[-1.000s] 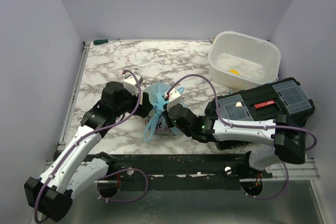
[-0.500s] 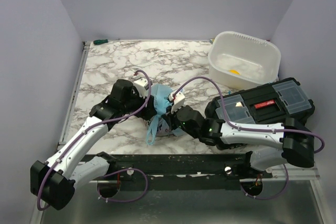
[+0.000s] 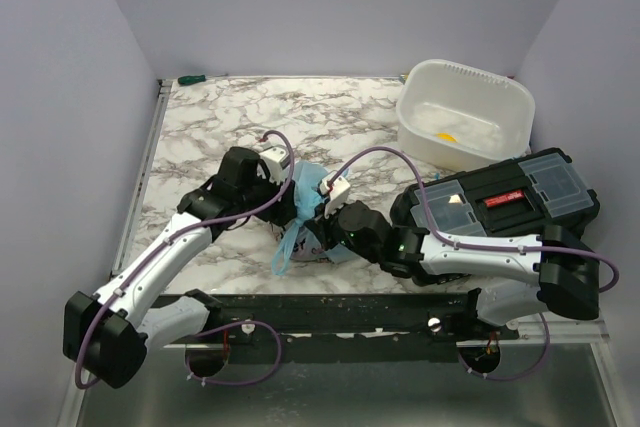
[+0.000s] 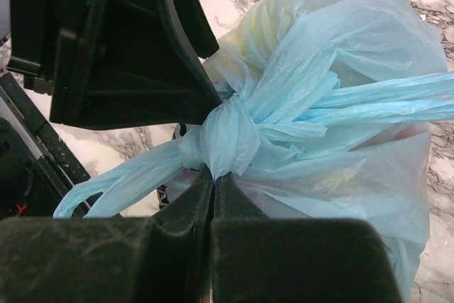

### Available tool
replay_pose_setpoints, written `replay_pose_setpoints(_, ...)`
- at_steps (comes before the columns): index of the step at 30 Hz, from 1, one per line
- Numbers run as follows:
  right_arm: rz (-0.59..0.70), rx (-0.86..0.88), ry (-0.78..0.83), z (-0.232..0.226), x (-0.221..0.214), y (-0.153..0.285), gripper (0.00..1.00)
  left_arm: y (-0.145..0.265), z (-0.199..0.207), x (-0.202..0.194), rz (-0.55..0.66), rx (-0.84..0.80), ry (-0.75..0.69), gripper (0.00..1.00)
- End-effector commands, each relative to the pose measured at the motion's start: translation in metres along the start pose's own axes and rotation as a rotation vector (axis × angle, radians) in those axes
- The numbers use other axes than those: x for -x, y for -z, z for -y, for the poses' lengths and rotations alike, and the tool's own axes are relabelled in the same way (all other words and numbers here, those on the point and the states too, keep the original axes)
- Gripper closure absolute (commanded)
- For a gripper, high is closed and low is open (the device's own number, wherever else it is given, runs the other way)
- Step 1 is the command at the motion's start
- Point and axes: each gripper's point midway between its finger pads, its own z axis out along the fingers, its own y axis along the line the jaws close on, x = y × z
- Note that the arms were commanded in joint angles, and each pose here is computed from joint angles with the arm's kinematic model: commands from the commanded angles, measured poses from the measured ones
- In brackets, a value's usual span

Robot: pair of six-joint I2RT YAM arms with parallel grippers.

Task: Take the fake fruits out of the plastic bag
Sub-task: Untie the plastic bag at the center of the board.

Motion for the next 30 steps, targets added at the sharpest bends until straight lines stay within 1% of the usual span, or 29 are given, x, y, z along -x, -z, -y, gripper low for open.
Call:
replay_pose_setpoints(1,0.071,0.067,-0.014,-0.015,0.028,0.002,0.99,-0.002,-0.001,0.001,-0.029,0.018,-0.015,0.51)
replay_pose_setpoints(2,0.071,0.071,-0.015,-0.016,0.028,0.003,0.99,-0.002,-0.004,0.001,-0.034,0.037,-0.013,0.59)
replay_pose_setpoints(4,0.077,0.079,-0.014,-0.017,0.027,0.003,0.99,0.000,-0.010,0.003,-0.039,0.076,-0.012,0.78)
replay_pose_setpoints(8,0.071,0.029,-0.012,-0.007,0.024,0.004,0.99,0.007,-0.025,0.009,0.003,0.172,-0.016,0.99)
replay_pose_setpoints(14,0.085,-0.083,-0.039,0.017,0.018,0.009,0.98,0.026,-0.036,0.024,0.116,0.264,-0.012,1.00)
replay_pose_setpoints(17,0.101,-0.175,-0.066,0.033,0.022,0.016,0.98,0.039,-0.046,0.030,0.185,0.333,-0.012,1.00)
replay_pose_setpoints(19,0.126,-0.236,-0.109,0.045,0.025,0.023,0.98,0.047,-0.050,0.034,0.221,0.364,-0.006,1.00)
replay_pose_setpoints(21,0.168,-0.276,-0.133,0.056,0.026,0.031,0.95,0.053,-0.050,0.038,0.253,0.376,-0.004,1.00)
replay_pose_setpoints(24,0.190,-0.265,-0.134,0.057,0.031,0.037,0.90,0.056,-0.048,0.039,0.286,0.368,-0.008,1.00)
replay_pose_setpoints(28,0.164,-0.230,-0.123,0.048,0.035,0.035,0.82,0.056,-0.042,0.040,0.284,0.330,-0.021,1.00)
replay_pose_setpoints(30,0.144,-0.169,-0.087,0.035,0.040,0.032,0.75,0.055,-0.038,0.040,0.281,0.307,-0.025,1.00)
